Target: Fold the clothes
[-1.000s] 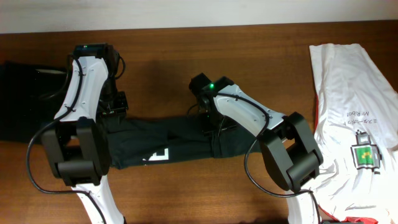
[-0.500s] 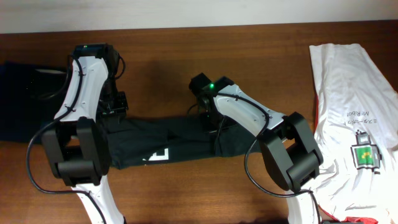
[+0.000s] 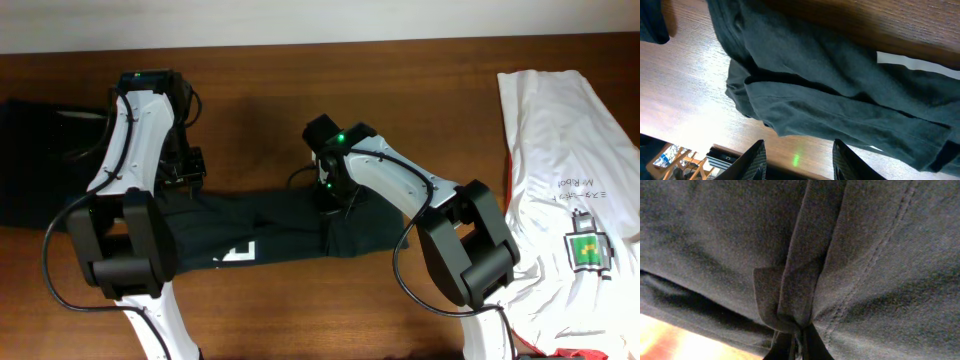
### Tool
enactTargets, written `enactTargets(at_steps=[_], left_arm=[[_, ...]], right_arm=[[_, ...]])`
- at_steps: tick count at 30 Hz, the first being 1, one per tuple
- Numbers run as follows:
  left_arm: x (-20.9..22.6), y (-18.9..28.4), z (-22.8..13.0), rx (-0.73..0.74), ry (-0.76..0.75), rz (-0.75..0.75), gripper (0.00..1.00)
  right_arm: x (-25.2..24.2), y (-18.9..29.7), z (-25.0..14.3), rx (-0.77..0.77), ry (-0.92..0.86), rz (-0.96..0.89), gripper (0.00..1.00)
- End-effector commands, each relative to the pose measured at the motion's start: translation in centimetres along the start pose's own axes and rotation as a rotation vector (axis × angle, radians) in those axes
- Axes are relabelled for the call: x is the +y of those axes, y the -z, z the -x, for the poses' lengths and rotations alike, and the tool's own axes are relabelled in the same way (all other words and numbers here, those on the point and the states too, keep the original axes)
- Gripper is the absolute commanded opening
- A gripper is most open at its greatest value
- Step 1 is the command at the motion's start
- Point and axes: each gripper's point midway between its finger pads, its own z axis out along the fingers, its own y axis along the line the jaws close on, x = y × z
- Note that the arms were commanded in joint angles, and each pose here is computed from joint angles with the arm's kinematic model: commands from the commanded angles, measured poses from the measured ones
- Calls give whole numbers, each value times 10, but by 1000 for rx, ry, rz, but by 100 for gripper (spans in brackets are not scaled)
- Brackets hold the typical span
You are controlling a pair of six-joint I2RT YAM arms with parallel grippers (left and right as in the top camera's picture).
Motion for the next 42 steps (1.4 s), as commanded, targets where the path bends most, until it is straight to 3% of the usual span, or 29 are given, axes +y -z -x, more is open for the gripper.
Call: enactTargets(at_steps=[1,8,23,24,25,29,35,42], left_arm=[[3,1,3,-10,10,12,43],[3,1,4,-14,11,10,43],[3,1,4,-14,11,10,43],[3,1,4,-14,11,10,43],[3,1,4,-15,11,10,43],[3,1,4,-14,11,10,43],[3,1,4,-16,11,10,43],[1,1,8,-31,13,4,43]], right_arm=[[15,15,10,-27,27,52,4],[32,43,14,-48,67,62,4],[63,29,3,-52,165,17,10],[64,29,5,-58,167,19,16],[66,29,10,-81,173,27,36],[71,31,21,-128,183,42,56],[33,54,46,-225,144,-147,62],[-21,52,66,-229,30,-191,64]])
